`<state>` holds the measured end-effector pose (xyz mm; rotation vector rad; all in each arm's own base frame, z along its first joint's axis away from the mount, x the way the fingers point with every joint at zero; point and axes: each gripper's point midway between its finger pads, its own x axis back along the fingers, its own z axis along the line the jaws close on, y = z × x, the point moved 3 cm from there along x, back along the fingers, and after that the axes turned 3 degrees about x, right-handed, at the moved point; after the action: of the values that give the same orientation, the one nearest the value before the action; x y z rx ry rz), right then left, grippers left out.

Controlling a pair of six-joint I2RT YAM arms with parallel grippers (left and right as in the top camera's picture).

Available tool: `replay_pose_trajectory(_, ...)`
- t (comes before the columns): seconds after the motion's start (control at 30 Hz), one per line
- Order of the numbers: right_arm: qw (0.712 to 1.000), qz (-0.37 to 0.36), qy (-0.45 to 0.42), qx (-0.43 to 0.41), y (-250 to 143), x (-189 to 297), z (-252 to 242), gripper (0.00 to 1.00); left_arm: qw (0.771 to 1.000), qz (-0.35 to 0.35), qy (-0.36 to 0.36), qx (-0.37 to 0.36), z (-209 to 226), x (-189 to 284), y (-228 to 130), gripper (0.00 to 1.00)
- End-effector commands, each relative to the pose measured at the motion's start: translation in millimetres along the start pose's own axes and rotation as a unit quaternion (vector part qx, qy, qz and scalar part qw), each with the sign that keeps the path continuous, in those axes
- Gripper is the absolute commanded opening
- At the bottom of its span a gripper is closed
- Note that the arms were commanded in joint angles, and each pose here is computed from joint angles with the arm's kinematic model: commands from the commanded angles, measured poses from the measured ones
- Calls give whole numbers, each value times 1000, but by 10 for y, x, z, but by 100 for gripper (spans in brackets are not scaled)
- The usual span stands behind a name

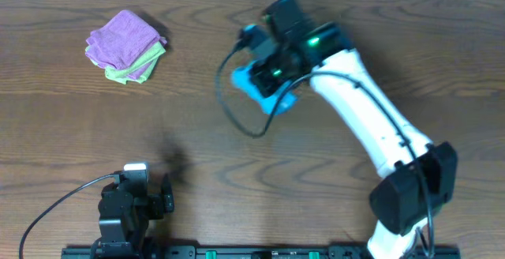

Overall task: Fold the cloth
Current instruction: 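Drag the blue cloth toward table center and release it, then grasp the blue cloth's corner again with the right gripper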

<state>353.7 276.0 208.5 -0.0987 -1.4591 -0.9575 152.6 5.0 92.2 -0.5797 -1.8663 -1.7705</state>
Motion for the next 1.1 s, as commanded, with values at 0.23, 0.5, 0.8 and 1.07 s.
replay_pose_trajectory(0.23,993,-94,-36,67,540,525,277,1,999,31,7,-15,23,-74,-183,95)
replay_pose_trajectory(0.5,990,-25,-140,-18,128,337,-681,2,999,31,7,-15,23,-74,-183,95)
replay_pose_trajectory(0.8,950,10,-213,-229,-618,430,-1886,99,999,31,7,-15,23,-74,-183,95)
replay_pose_trajectory(1.07,961,30,-146,-234,-832,446,-1871,99,999,31,7,-15,23,-74,-183,95)
